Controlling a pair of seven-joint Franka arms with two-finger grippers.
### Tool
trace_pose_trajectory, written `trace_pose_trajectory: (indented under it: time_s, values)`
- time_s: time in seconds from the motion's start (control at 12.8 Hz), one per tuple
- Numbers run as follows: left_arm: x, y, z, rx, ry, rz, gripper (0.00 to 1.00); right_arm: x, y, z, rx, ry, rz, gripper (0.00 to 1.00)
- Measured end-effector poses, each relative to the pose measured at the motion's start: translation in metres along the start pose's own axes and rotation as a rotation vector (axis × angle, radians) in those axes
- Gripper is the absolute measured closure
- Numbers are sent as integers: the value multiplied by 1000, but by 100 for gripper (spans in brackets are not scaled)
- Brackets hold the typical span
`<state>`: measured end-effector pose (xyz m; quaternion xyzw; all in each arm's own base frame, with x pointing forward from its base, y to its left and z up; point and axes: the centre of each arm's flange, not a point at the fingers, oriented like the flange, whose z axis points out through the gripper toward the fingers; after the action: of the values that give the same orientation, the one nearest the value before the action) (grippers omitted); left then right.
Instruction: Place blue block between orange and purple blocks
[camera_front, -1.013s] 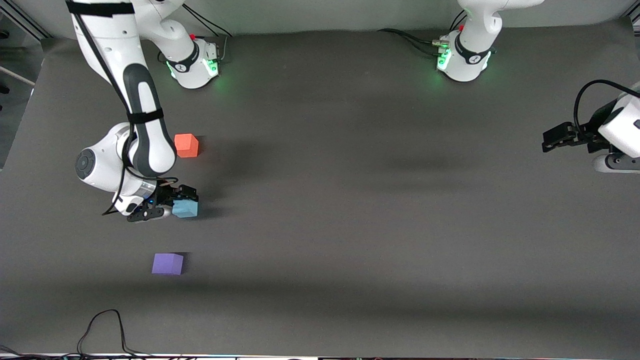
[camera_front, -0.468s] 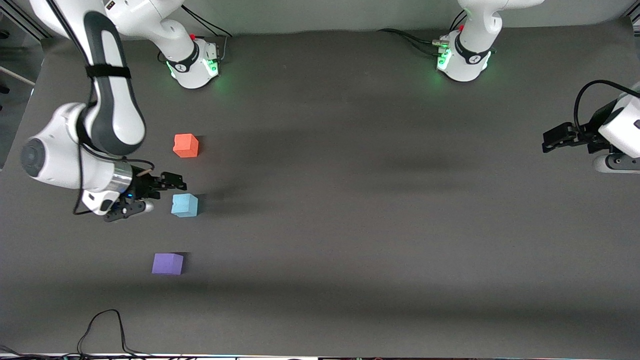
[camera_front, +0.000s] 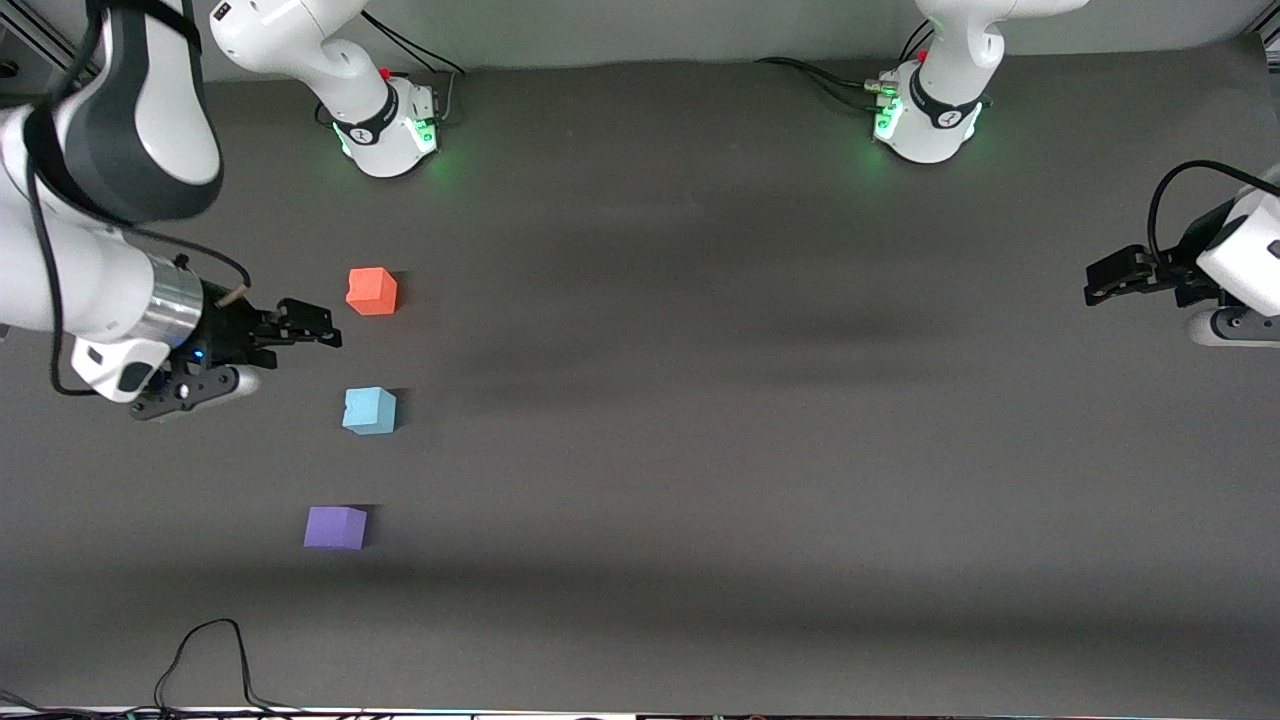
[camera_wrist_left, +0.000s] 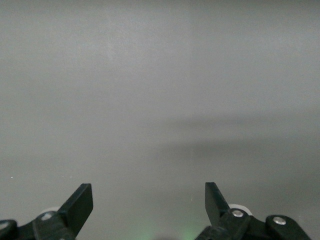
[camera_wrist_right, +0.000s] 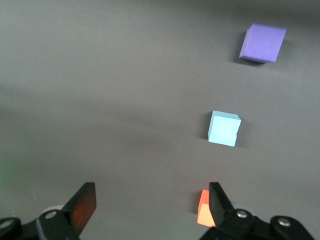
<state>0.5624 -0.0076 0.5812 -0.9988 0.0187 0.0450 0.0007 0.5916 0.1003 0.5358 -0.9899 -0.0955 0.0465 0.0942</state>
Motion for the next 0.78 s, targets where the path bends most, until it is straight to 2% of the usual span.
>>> trace_pose_trajectory:
  time_s: [0.31,0.55,0.78]
  values:
    - [0,0,0,0,0,0,0,-3,-14,-20,-41,-7,11,0]
    - [0,0,0,0,0,0,0,-9,1,-29,-58,-10,27,0]
    - [0,0,0,0,0,0,0,-18,25,-34,-62,-38,37,0]
